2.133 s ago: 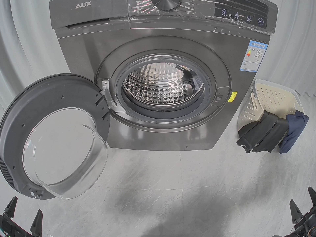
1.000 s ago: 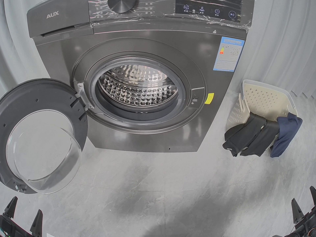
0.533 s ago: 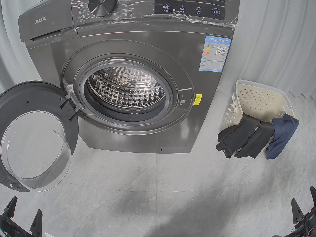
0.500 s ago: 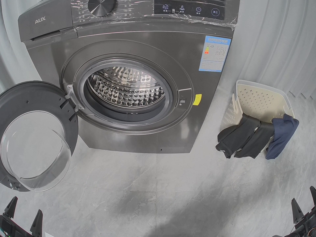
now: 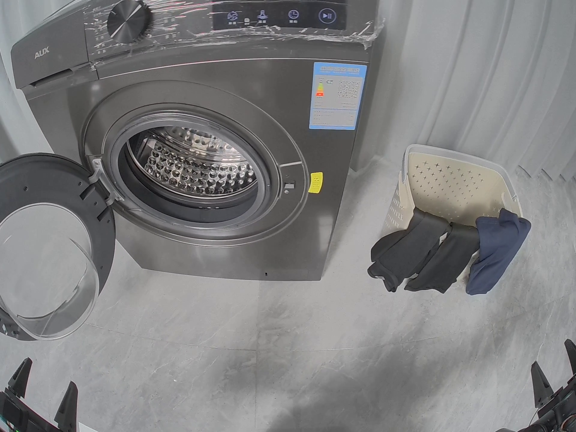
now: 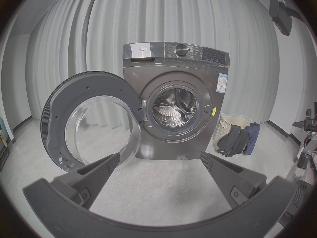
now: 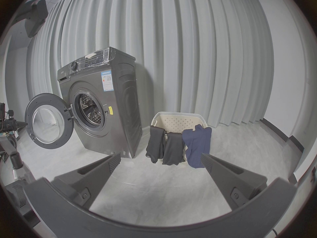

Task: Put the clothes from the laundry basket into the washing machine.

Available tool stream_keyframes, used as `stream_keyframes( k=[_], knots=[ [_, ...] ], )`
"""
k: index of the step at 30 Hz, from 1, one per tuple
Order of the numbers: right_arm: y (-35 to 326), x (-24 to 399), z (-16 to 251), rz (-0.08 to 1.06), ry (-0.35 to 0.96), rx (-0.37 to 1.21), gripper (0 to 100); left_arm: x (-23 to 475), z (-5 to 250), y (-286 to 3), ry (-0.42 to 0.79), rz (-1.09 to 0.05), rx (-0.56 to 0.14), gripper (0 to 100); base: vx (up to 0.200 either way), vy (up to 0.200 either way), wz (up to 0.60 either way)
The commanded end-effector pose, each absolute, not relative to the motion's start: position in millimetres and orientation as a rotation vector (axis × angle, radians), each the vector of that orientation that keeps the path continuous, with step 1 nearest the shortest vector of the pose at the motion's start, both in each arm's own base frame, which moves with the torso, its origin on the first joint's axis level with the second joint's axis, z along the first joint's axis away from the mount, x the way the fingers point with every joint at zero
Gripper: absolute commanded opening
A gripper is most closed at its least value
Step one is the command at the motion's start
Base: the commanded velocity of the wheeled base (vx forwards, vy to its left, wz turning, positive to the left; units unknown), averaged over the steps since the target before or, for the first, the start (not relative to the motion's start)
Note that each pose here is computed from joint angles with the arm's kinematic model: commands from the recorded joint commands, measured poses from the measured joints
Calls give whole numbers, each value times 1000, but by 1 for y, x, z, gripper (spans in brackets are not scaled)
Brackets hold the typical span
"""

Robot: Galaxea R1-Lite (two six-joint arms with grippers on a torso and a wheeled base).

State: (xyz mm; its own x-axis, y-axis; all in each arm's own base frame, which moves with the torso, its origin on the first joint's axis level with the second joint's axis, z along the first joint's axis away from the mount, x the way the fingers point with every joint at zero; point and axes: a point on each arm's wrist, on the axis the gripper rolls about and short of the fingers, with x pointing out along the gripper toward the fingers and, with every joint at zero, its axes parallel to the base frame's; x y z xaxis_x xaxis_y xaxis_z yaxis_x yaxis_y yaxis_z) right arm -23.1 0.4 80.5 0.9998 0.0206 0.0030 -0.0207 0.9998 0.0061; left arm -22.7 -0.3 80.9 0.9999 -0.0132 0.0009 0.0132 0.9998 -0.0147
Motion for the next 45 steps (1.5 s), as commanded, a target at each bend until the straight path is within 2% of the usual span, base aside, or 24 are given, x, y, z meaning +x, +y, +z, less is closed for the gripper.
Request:
stream_keyframes(
  k=[1, 4, 16, 22, 31, 45],
  knots=[
    [0, -23, 76, 21, 0, 6, 100, -23, 76, 0, 2, -12, -15, 100, 0, -200, 0],
    [0, -23, 76, 21, 0, 6, 100, -23, 76, 0, 2, -14, -15, 100, 0, -200, 0],
    [0, -23, 75, 21, 2, 6, 100, -23, 76, 0, 2, -12, -15, 100, 0, 0, 0],
    [0, -23, 76, 21, 0, 6, 100, -23, 76, 0, 2, -14, -15, 100, 200, 0, 0],
    [0, -23, 76, 21, 0, 6, 100, -23, 76, 0, 2, -12, -15, 100, 0, 0, 0],
    [0, -23, 76, 21, 0, 5, 100, -23, 76, 0, 2, -12, -15, 100, 0, -200, 0]
  ],
)
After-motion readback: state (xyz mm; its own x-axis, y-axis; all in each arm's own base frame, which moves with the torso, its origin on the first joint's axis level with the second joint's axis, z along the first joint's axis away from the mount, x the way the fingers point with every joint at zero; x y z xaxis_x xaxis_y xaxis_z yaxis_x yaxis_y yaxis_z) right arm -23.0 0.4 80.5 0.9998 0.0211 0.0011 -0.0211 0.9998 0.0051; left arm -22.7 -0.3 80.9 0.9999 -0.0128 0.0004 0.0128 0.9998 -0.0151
